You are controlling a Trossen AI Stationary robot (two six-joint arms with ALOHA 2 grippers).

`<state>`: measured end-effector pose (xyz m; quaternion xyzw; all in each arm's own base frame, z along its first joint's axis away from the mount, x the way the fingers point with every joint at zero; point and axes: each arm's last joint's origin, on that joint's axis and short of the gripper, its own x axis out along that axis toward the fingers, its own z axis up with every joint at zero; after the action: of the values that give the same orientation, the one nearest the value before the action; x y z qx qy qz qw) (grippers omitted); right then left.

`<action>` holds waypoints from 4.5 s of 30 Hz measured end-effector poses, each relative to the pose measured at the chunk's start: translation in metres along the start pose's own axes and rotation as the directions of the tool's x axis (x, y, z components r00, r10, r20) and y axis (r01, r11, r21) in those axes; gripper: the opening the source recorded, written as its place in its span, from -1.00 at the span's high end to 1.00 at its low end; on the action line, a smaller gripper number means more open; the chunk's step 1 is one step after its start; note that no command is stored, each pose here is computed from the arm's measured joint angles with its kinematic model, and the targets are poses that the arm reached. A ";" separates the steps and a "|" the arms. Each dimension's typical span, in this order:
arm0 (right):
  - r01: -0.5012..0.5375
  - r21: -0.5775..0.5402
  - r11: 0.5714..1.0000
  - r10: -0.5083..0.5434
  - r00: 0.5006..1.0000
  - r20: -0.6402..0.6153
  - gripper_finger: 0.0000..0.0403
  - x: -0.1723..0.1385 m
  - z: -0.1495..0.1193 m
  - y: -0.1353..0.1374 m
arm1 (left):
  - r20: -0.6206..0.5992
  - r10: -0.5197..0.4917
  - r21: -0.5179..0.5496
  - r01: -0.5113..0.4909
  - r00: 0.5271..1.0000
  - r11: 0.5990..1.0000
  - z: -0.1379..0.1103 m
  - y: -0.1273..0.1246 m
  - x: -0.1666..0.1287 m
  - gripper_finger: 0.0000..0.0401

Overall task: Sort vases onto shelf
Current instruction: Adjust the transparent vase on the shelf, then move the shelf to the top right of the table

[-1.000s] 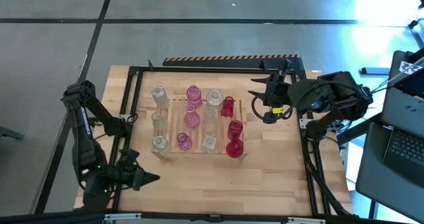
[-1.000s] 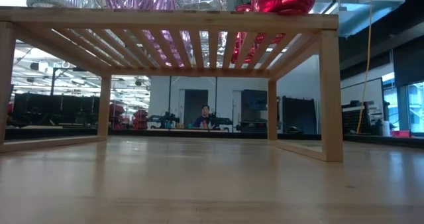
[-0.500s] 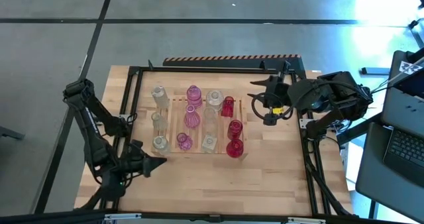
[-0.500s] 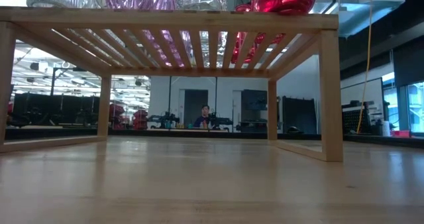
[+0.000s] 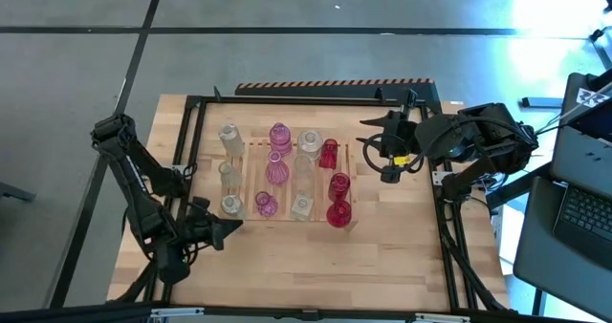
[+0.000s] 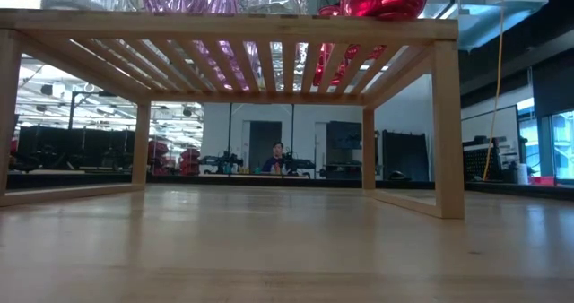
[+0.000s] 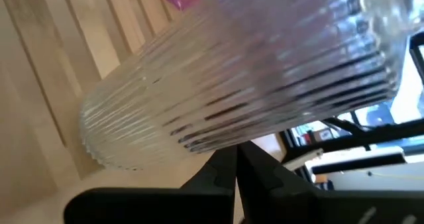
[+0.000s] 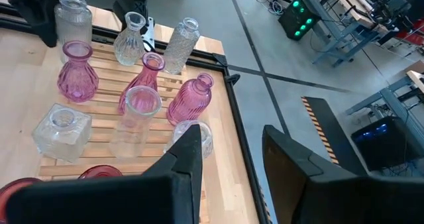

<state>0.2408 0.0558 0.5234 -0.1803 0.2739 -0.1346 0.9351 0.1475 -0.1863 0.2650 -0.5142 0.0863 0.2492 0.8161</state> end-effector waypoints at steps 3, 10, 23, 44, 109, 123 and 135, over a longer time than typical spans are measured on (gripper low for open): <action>0.000 0.001 1.000 0.000 1.000 0.001 0.47 0.000 0.000 0.000 | 0.021 0.019 0.022 -0.019 1.000 1.000 0.003 0.002 0.003 1.00; 0.000 0.026 1.000 0.000 1.000 0.001 0.47 0.000 0.000 0.000 | 0.033 0.046 0.048 -0.047 0.998 0.998 0.006 0.004 0.006 1.00; -0.061 0.031 0.998 0.061 0.998 0.002 0.47 0.000 0.000 0.002 | -0.296 0.090 0.043 -0.081 0.951 0.996 -0.009 0.007 -0.026 1.00; -0.061 0.052 0.997 0.061 0.998 0.001 0.47 0.000 0.000 0.002 | -0.255 0.500 0.506 -0.326 0.828 0.798 0.013 0.037 -0.024 1.00; -0.052 0.074 0.996 0.052 0.999 0.000 0.47 0.000 -0.001 0.002 | -0.024 0.406 0.674 -0.285 0.913 0.681 0.071 0.002 0.086 1.00; -0.066 0.070 0.995 0.067 0.998 -0.005 0.47 0.000 -0.001 0.002 | -0.067 0.379 0.691 -0.231 0.923 0.685 0.089 -0.004 0.108 1.00; -0.079 0.070 0.994 0.080 0.997 -0.003 0.47 0.000 -0.001 0.002 | -0.144 0.416 0.676 -0.217 0.898 0.704 0.074 0.000 0.095 1.00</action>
<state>0.2405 0.0578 0.5217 -0.1362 0.2789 -0.1074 0.9445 0.2208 -0.0901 0.2609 -0.2094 0.3714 0.2647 0.8649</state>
